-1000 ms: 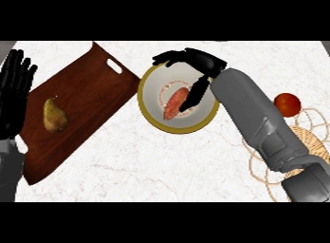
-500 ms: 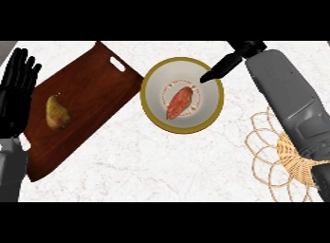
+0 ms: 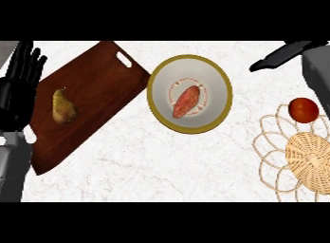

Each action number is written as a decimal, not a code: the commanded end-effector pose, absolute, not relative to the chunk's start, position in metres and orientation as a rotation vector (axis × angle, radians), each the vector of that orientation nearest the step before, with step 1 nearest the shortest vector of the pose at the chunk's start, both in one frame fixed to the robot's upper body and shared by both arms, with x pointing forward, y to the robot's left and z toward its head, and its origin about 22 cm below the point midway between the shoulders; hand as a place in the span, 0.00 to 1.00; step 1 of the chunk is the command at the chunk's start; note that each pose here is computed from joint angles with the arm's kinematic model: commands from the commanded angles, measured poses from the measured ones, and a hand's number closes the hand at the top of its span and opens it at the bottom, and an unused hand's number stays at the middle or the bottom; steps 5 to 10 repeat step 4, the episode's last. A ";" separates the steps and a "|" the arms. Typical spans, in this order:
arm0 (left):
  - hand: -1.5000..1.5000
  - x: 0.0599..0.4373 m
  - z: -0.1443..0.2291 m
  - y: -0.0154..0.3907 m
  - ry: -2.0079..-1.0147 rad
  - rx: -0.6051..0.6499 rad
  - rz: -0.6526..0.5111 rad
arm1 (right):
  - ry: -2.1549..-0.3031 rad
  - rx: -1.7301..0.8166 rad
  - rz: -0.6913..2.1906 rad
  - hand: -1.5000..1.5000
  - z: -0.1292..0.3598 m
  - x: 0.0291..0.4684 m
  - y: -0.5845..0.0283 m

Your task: Pick the sweet potato from the placemat and place it in the bowl

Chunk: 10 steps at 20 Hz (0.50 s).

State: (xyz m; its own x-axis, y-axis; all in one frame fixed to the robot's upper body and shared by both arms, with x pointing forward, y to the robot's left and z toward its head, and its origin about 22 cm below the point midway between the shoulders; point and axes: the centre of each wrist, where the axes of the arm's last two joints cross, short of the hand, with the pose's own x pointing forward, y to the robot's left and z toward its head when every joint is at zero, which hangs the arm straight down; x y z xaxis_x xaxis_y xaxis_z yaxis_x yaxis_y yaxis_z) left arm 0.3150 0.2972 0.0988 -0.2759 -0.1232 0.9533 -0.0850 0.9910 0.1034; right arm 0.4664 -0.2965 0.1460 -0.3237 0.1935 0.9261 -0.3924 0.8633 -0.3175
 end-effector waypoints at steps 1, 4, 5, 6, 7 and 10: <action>0.50 0.320 0.109 0.295 -1.873 0.134 -0.047 | -1.829 0.157 0.548 0.00 0.147 0.457 -0.331; 0.50 0.319 0.103 0.285 -1.861 0.121 -0.053 | -1.820 0.159 0.559 0.00 0.150 0.451 -0.350; 0.50 0.319 0.103 0.285 -1.861 0.121 -0.053 | -1.820 0.159 0.559 0.00 0.150 0.451 -0.350; 0.50 0.319 0.103 0.285 -1.861 0.121 -0.053 | -1.820 0.159 0.559 0.00 0.150 0.451 -0.350; 0.50 0.319 0.103 0.285 -1.861 0.121 -0.053 | -1.820 0.159 0.559 0.00 0.150 0.451 -0.350; 0.50 0.319 0.103 0.285 -1.861 0.121 -0.053 | -1.820 0.159 0.559 0.00 0.150 0.451 -0.350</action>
